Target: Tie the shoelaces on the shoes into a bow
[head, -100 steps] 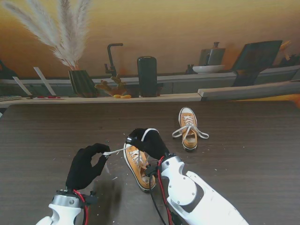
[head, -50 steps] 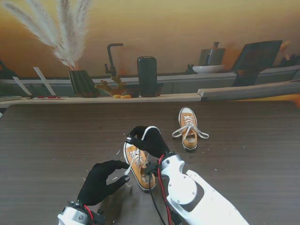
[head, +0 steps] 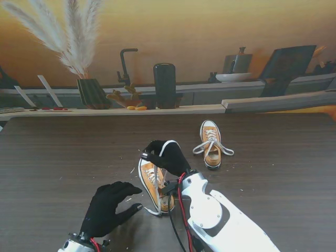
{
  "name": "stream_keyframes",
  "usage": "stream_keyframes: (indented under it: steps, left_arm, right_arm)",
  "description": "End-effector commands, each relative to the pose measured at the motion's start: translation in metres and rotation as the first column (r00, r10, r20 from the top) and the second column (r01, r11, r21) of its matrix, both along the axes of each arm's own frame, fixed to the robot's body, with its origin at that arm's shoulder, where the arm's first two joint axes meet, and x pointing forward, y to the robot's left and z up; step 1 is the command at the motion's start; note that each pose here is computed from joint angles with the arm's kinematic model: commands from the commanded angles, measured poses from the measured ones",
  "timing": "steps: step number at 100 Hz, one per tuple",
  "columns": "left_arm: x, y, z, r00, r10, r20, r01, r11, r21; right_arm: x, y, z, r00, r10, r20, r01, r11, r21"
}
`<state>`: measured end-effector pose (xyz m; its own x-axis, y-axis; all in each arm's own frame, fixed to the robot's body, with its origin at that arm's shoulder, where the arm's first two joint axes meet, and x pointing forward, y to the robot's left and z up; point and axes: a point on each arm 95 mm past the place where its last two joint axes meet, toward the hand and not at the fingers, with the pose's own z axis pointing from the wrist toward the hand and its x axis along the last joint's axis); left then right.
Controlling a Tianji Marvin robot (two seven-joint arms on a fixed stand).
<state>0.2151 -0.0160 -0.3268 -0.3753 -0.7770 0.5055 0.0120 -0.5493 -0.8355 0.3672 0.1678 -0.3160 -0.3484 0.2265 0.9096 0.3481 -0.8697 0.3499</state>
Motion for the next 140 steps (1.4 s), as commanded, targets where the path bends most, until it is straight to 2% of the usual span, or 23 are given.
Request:
stream_keyframes:
  steps: [1,9,18,25,33,38,45,53,69,104,140]
  left_arm:
    - [0.005,0.002,0.000,0.997,0.067,0.042,-0.066,0.997,-0.031]
    - [0.014,0.011,-0.001,0.985,0.144,0.093,-0.142,0.990,-0.027]
    - [0.023,0.021,-0.005,0.984,0.175,0.044,-0.176,0.984,0.021]
    - [0.031,0.022,-0.014,0.987,0.155,-0.044,-0.152,0.987,0.055]
    - [0.042,0.021,-0.024,0.984,0.126,-0.123,-0.116,0.989,0.089]
    - [0.050,0.017,-0.030,0.982,0.104,-0.155,-0.098,0.994,0.048]
    - [0.059,0.008,-0.037,0.982,0.067,-0.178,-0.079,0.995,-0.057]
    - [0.067,-0.003,-0.043,0.985,0.050,-0.167,-0.069,0.991,-0.113]
    - [0.076,-0.021,-0.046,0.988,0.030,-0.154,-0.056,0.984,-0.170]
    - [0.083,-0.039,-0.049,0.988,-0.010,-0.156,-0.012,0.990,-0.137]
    - [0.088,-0.056,-0.049,0.984,-0.047,-0.172,0.009,0.976,-0.216]
  right_arm:
    - [-0.001,-0.001,0.004,1.000,0.014,0.009,-0.014,1.000,0.003]
    - [-0.002,-0.002,0.004,1.000,0.013,0.018,-0.013,1.000,-0.002]
    - [-0.003,-0.003,0.006,0.999,0.011,0.032,-0.011,1.000,-0.008]
    - [-0.004,-0.002,0.007,0.999,0.008,0.044,-0.008,1.000,-0.012]
    - [-0.006,-0.001,0.007,0.998,0.006,0.058,-0.005,1.000,-0.015]
    - [-0.007,0.000,0.007,0.997,0.006,0.071,-0.005,1.000,-0.022]
    - [-0.010,0.001,0.007,0.996,0.011,0.090,-0.007,0.999,-0.035]
    - [-0.012,0.001,0.008,0.994,0.015,0.105,-0.010,0.999,-0.047]
    - [-0.014,0.001,0.008,0.992,0.013,0.127,-0.006,0.998,-0.056]
    - [-0.017,0.002,0.008,0.990,0.022,0.141,-0.014,0.998,-0.058]
    - [-0.022,0.003,0.008,0.987,0.044,0.155,-0.034,0.997,-0.069]
